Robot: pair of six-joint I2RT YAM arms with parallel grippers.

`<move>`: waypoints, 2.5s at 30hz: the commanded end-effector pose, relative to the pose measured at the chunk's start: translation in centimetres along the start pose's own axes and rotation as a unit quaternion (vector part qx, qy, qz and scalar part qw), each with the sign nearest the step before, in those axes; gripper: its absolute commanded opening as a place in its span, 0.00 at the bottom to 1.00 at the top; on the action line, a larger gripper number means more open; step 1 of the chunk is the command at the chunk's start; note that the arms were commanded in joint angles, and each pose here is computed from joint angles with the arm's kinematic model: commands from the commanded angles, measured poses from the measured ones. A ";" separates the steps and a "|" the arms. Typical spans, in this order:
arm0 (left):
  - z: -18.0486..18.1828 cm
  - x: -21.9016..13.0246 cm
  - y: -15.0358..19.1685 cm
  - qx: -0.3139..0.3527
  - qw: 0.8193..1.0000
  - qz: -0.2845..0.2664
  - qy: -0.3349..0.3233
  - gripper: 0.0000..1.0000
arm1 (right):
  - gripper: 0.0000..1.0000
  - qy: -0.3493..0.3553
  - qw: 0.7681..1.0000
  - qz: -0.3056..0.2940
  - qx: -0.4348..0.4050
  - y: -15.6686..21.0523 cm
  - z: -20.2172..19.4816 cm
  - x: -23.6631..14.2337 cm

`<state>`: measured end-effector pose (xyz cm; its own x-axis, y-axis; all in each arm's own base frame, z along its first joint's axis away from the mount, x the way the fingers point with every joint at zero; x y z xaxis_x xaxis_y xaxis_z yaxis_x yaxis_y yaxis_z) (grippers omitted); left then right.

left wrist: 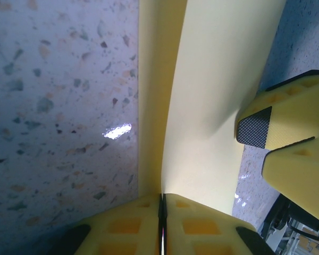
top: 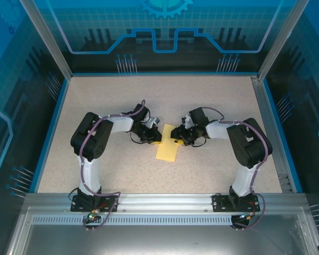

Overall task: Fold a paper plane with a square sheet of paper (pick it up from the middle)
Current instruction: Fold the square sheet of paper in half at the center of the table.

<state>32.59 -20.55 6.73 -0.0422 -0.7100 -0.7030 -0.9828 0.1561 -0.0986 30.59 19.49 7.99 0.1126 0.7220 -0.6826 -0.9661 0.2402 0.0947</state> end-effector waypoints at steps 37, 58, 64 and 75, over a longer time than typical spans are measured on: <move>3.0 1.2 3.1 -0.047 0.995 0.059 -0.059 0.13 | 0.45 0.037 0.997 0.071 -0.008 7.9 -1.6 1.6; 2.8 1.0 3.2 -0.047 0.996 0.058 -0.057 0.13 | 0.46 0.051 0.994 0.098 -0.025 10.3 -1.2 2.2; 2.9 1.0 3.2 -0.047 0.996 0.059 -0.057 0.13 | 0.46 0.043 0.995 0.091 -0.029 10.2 -0.7 1.7; 2.9 1.1 3.4 -0.047 0.995 0.061 -0.058 0.13 | 0.46 -0.042 0.998 0.009 -0.043 2.7 2.4 -2.0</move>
<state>32.53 -20.54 6.75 -0.0431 -0.7102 -0.7027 -0.9816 0.1610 -0.1025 26.71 20.06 10.66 0.1038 0.7497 -0.6535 -0.9772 0.1993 0.0734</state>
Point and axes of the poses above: each hand's point on the last joint's axis, 136 mm out from that joint toward the fingers, its own x axis out along the fingers, its own z axis along the line the jaws close on, y = z × x, the point moved 8 cm from there along -x, back along the fingers, and after that the axes turned 7 degrees about x, right-handed, at the moved point
